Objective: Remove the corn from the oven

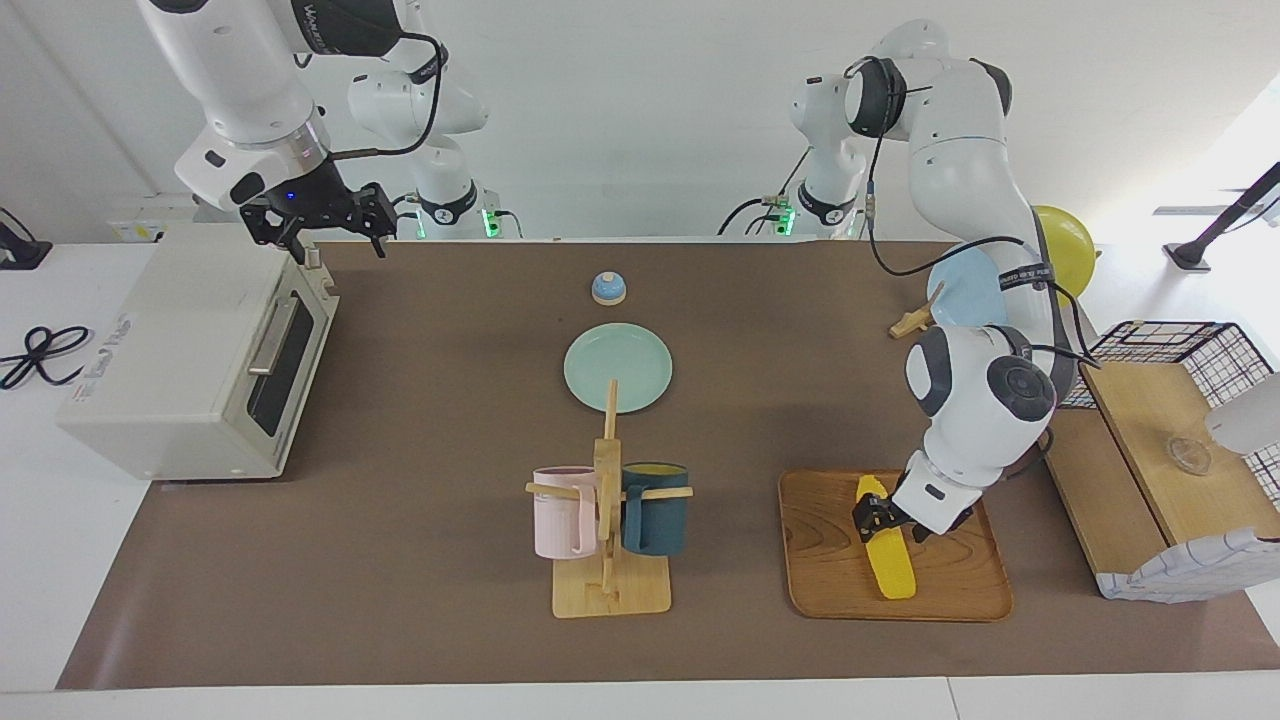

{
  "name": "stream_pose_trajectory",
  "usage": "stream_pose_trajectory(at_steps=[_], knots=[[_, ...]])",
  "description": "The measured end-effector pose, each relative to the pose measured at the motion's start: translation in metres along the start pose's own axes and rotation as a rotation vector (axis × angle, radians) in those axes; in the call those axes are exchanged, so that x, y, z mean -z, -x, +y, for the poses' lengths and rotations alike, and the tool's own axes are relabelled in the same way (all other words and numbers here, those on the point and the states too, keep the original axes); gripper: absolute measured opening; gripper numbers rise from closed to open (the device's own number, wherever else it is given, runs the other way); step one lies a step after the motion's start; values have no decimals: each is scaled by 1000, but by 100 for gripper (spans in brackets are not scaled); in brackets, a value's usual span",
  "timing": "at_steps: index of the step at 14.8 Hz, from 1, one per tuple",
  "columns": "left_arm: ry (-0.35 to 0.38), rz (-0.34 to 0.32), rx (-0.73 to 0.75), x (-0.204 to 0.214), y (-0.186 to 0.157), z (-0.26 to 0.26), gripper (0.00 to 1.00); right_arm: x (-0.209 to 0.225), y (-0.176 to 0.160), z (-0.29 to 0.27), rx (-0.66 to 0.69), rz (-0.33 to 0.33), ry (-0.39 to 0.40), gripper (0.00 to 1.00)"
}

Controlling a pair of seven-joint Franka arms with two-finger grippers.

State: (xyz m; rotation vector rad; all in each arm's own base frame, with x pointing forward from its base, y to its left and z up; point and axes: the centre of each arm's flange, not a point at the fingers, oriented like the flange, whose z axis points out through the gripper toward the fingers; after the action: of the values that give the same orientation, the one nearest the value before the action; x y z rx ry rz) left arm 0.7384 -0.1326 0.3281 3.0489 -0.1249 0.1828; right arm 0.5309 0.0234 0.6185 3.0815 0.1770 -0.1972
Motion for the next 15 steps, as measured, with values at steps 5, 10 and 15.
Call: stream_pose_trajectory(at_steps=[5, 10, 15], knots=[[-5, 6, 54, 72, 1, -2, 100, 1, -2, 19, -34, 26, -3, 100], [-46, -39, 112, 196, 32, -36, 100, 2, -1, 32, -58, 30, -5, 100], [-89, -145, 113, 302, 94, -39, 100, 3, -1, 31, -57, 33, -5, 100]])
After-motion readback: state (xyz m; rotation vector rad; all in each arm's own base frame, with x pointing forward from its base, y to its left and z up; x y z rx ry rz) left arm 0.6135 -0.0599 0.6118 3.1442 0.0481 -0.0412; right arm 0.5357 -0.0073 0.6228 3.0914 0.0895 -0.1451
